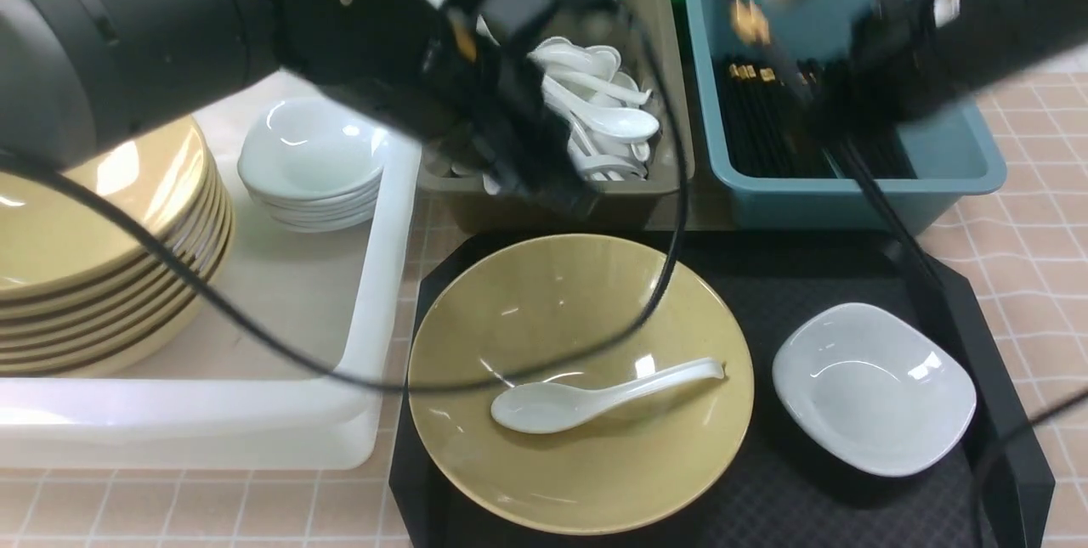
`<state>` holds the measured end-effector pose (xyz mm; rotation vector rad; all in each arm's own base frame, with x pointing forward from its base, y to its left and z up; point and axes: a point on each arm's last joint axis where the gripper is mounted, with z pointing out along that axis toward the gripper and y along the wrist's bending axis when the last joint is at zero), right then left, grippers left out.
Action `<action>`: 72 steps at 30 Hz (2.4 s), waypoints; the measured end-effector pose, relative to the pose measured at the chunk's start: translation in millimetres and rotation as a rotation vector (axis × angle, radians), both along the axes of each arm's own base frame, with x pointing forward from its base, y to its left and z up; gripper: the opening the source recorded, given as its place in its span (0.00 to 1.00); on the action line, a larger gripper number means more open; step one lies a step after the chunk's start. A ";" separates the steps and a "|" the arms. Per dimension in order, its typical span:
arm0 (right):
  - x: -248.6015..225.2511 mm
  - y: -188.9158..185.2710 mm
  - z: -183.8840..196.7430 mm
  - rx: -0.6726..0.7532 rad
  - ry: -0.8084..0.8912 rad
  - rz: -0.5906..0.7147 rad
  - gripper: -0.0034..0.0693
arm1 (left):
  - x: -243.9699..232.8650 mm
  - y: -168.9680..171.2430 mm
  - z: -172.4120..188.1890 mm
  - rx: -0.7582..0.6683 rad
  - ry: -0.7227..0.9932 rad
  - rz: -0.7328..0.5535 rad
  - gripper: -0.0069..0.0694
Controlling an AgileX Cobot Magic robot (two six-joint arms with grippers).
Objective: On brown table put chopsticks spoon bowls plates into blue grey white boxes.
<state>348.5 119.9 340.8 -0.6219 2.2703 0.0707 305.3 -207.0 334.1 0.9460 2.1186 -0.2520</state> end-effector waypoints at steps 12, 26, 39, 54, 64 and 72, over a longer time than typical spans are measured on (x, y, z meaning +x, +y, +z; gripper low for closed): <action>124.7 -44.3 -31.1 0.221 -0.168 -0.318 0.27 | 19.4 -7.2 66.7 -0.130 -0.267 0.036 0.09; 104.5 -42.0 -23.0 -0.010 0.203 -0.182 0.70 | 28.1 75.5 51.6 -0.033 0.091 0.256 0.09; -7.4 51.9 -7.2 -0.249 0.340 0.425 0.71 | -66.1 107.6 18.5 0.008 0.219 0.196 0.09; -53.7 135.7 -98.3 -0.512 0.396 1.026 0.71 | -103.3 123.0 -28.7 -0.021 0.168 0.234 0.09; -43.1 142.8 -142.9 -0.547 0.487 1.039 0.62 | -102.4 122.9 -28.0 -0.018 0.148 0.224 0.09; -30.6 146.6 -123.7 -0.585 0.418 0.999 0.27 | -92.5 137.2 -25.4 -0.057 0.121 0.328 0.09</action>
